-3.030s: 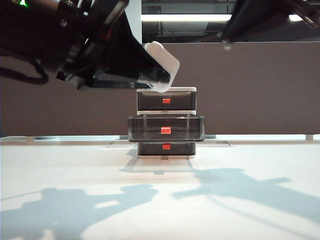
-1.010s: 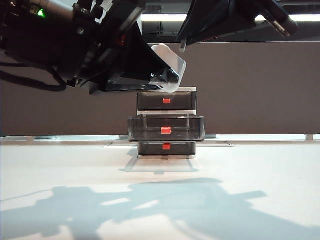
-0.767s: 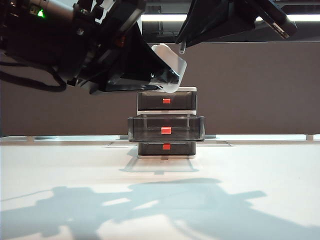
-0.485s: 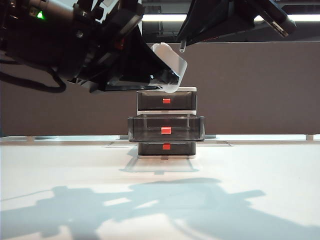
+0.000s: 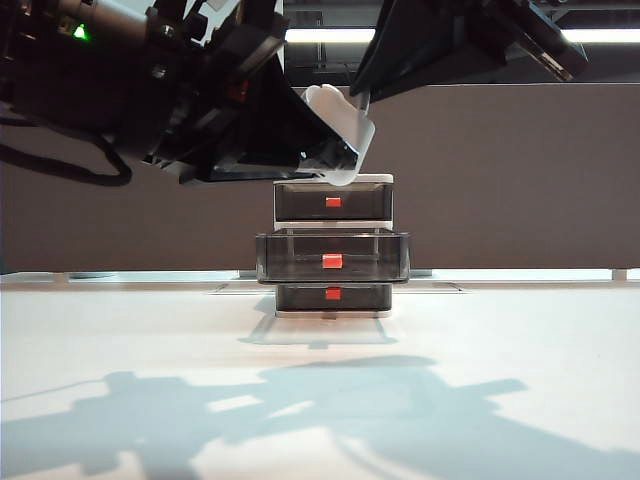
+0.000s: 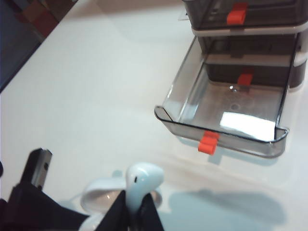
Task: Pick up the earphone case on the table, open the lid, insert the wireless earphone on the table into it, close the lid, put the earphone case into the second layer of the drawer, and finally close the drawer.
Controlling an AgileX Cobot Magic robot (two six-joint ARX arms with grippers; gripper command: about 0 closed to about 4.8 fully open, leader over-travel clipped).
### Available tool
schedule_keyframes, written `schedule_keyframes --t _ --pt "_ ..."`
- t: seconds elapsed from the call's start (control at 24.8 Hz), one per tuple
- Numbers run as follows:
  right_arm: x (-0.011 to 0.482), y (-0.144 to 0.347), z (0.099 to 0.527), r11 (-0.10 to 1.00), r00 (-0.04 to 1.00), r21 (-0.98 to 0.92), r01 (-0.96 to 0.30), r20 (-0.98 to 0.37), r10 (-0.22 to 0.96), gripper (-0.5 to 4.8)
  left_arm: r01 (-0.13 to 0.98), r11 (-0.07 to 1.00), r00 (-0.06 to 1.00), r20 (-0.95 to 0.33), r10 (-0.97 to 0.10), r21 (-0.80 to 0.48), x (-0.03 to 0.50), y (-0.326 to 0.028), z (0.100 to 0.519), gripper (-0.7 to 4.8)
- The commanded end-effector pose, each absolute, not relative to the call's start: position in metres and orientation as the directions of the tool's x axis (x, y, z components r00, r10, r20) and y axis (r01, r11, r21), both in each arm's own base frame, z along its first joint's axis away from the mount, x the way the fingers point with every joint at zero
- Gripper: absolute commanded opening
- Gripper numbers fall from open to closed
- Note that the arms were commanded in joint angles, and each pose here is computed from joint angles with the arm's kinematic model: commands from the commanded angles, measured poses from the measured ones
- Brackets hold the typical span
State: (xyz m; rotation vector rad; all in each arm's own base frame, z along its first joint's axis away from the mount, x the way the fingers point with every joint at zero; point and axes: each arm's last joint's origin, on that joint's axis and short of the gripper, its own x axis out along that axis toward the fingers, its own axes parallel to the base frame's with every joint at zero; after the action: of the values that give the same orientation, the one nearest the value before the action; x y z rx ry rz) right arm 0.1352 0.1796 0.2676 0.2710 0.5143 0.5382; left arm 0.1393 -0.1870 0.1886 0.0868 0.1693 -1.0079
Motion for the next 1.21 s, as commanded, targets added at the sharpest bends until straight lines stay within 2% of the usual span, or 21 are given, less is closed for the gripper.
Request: schedule_keyframes --t 0.04,0.28,0.73,1.21 --pt "0.1358 0.1803 0.2724 0.820 0.748 0.377 -0.430 -0.359 0.558 -0.01 0.850 0.527 0.521 -0.153 -0.839 0.004 0.1397 -0.1877 0.1926 0.49" --pt "0.1370 0.1826 0.2696 0.822 0.741 0.366 -0.437 -0.371 0.560 -0.01 0.850 0.527 0.521 -0.153 -0.839 0.003 0.1397 -0.1877 0.1926 0.48" --pt "0.1373 0.1839 0.2679 0.820 0.733 0.366 -0.441 -0.379 0.564 -0.01 0.841 0.536 0.522 -0.151 -0.839 -0.075 0.1399 -0.1876 0.1929 0.49" --pt "0.1374 0.1844 0.2673 0.818 0.730 0.366 -0.443 -0.383 0.566 -0.01 0.842 0.534 0.525 -0.110 -0.844 -0.071 0.1402 -0.1880 0.1969 0.48"
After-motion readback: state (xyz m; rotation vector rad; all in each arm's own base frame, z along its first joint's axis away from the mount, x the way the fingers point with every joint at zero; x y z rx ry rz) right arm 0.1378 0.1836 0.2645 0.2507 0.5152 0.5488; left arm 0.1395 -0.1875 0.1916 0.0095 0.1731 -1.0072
